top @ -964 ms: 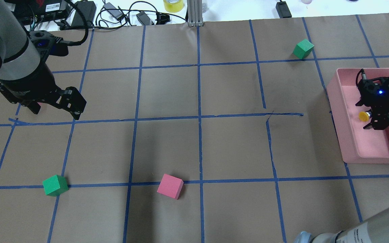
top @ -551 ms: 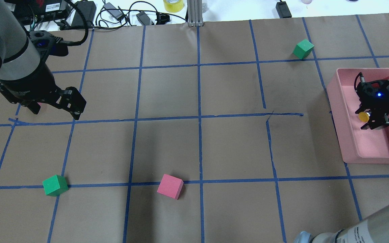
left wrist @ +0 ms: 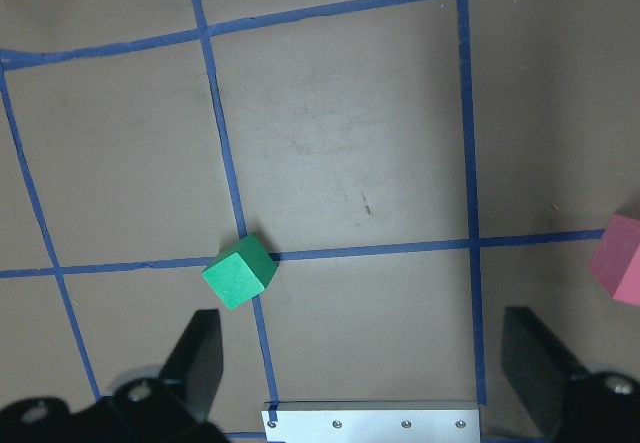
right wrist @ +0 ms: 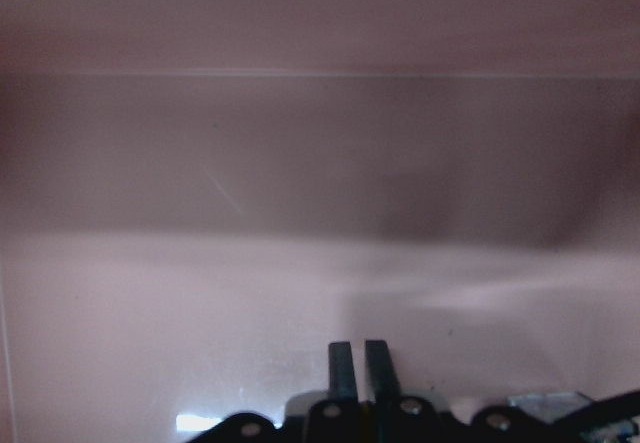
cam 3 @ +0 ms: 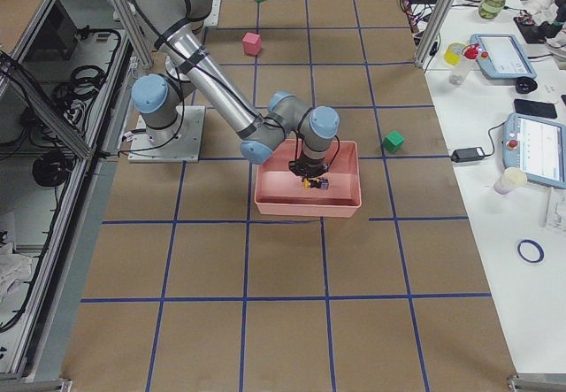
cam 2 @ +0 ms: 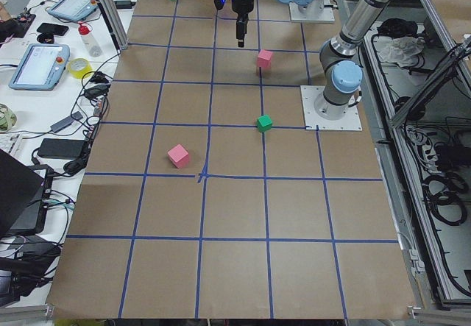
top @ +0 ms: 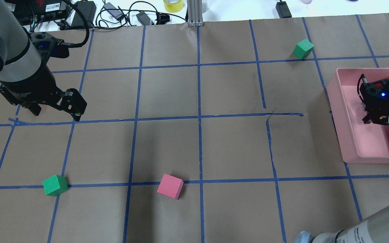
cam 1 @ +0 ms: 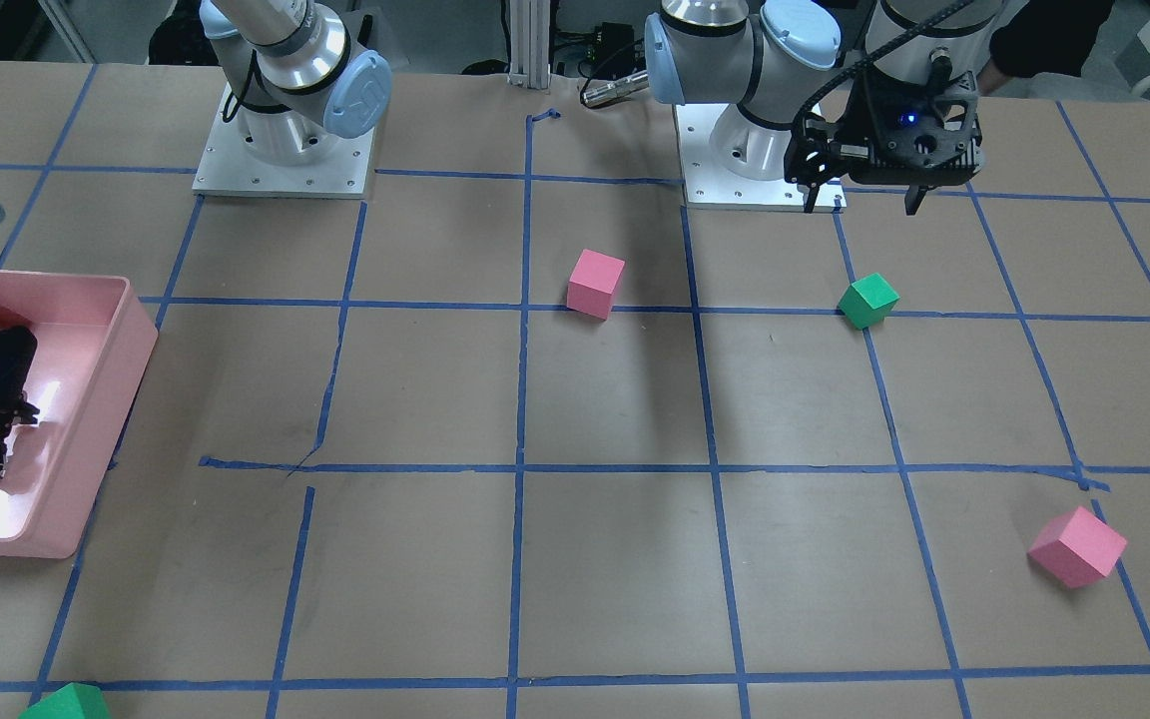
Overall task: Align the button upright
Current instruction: 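Raise the right gripper holding the yellow button out of the pink tray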
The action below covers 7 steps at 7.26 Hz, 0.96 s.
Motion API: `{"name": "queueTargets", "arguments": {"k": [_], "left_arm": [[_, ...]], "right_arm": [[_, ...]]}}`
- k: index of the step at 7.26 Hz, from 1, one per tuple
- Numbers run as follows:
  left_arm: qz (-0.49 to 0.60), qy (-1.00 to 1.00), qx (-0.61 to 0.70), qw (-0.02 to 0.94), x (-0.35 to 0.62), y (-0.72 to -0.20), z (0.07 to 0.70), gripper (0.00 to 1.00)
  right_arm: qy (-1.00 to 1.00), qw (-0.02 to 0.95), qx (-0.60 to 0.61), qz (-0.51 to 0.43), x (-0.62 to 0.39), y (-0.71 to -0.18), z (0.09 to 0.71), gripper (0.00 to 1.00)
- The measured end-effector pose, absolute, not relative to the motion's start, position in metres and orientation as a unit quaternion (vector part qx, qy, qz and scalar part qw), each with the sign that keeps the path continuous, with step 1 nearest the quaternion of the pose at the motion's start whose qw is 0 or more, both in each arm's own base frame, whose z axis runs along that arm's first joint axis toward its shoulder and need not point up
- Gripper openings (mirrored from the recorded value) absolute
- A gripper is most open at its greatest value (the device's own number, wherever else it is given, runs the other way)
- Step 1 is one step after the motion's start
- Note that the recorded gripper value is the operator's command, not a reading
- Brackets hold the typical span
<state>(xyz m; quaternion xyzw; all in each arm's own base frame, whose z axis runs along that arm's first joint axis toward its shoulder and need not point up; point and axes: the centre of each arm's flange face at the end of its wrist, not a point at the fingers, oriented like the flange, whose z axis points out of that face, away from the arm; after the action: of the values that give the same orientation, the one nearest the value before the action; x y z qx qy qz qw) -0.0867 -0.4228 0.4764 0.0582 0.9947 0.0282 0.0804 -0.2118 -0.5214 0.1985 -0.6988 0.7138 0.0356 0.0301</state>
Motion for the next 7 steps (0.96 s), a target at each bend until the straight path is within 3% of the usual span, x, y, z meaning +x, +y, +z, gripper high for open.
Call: {"name": "queueTargets", "arguments": {"k": [7], "left_arm": [[0.03, 0.995, 0.058, 0.079, -0.087, -0.418, 0.473, 1.0]], "right_arm": [[0.73, -0.02, -0.682, 0.032, -0.215, -0.523, 0.301, 0.0]]}}
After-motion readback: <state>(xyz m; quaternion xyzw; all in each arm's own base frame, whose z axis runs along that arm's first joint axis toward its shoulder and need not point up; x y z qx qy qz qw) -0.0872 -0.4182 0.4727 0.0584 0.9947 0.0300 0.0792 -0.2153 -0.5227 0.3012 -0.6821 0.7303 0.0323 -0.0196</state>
